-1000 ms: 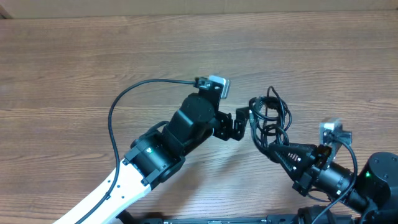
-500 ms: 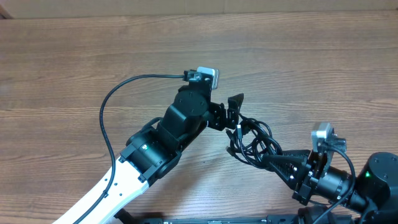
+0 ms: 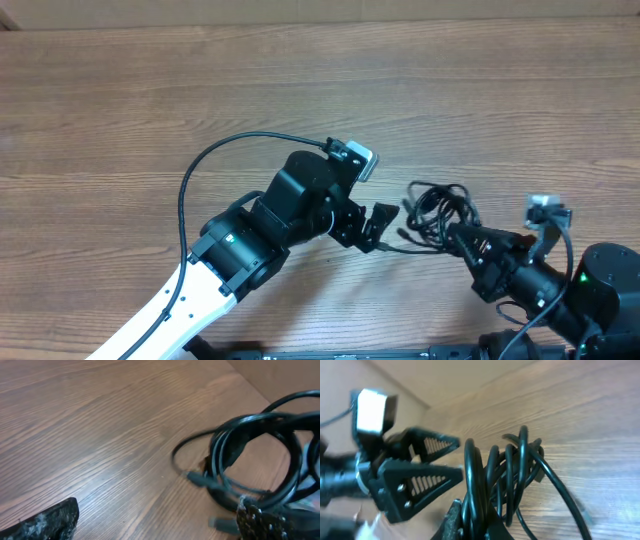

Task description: Untangle cables

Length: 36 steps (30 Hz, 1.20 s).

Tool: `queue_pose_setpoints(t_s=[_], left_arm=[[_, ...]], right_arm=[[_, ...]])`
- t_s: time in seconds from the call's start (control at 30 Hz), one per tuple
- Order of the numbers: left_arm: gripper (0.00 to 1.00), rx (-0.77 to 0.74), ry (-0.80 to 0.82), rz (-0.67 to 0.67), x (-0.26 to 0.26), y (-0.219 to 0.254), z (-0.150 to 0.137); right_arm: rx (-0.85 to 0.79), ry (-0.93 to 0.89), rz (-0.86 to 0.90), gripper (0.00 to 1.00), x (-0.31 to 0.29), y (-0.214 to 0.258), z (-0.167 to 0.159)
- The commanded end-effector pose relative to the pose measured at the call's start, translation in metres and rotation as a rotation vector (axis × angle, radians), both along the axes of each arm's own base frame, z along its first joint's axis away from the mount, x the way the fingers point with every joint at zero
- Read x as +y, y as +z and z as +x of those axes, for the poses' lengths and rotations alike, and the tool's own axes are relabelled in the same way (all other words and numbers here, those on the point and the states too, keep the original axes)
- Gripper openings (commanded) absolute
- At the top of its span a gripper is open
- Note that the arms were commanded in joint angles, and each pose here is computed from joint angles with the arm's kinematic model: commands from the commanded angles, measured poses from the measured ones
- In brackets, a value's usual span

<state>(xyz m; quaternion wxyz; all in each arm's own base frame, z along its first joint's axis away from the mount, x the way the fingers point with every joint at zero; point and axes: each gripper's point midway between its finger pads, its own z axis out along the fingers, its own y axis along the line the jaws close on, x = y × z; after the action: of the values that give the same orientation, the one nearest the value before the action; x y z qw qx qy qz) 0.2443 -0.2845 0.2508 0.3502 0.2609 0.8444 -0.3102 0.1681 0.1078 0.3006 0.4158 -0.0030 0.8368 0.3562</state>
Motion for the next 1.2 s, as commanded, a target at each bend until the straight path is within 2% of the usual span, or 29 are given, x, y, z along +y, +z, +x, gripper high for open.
queue_pose_setpoints(t_s=[0.0,0.07,0.17,0.3,0.47,0.67,0.83,1.0,1.17], left_arm=[[1.00,-0.052,-0.055,-0.035,-0.003,0.018,-0.004],[1.00,-0.043,-0.058,-0.065,-0.005,0.022,-0.004],[1.00,-0.012,-0.199,-0.152,-0.021,0.035,-0.025],[1.00,0.063,-0.333,-0.206,-0.029,0.038,-0.051],[1.00,0.165,-0.316,-0.182,-0.025,0.025,-0.060],[1.00,0.127,-0.340,-0.174,-0.034,0.027,-0.068],[1.00,0.085,-0.253,-0.114,-0.033,0.017,-0.054],[1.00,0.116,0.056,-0.076,-0.013,0.006,-0.015],[1.00,0.107,0.205,-0.073,-0.001,0.004,0.004]], right_arm=[[-0.123,0.185,-0.132,0.04,0.012,-0.001,-0.016],[-0.123,0.200,-0.154,0.04,0.011,-0.005,-0.018],[-0.128,0.202,-0.151,0.04,0.012,-0.004,-0.018],[-0.147,0.233,-0.130,0.04,0.017,0.001,-0.020],[-0.199,0.302,-0.079,0.04,0.028,0.015,-0.025],[-0.226,0.351,-0.045,0.04,0.035,0.022,-0.031],[-0.260,0.422,-0.004,0.04,0.043,0.032,-0.039],[-0.283,0.488,0.033,0.04,0.050,0.039,-0.048],[-0.315,0.551,0.064,0.04,0.055,0.047,-0.057]])
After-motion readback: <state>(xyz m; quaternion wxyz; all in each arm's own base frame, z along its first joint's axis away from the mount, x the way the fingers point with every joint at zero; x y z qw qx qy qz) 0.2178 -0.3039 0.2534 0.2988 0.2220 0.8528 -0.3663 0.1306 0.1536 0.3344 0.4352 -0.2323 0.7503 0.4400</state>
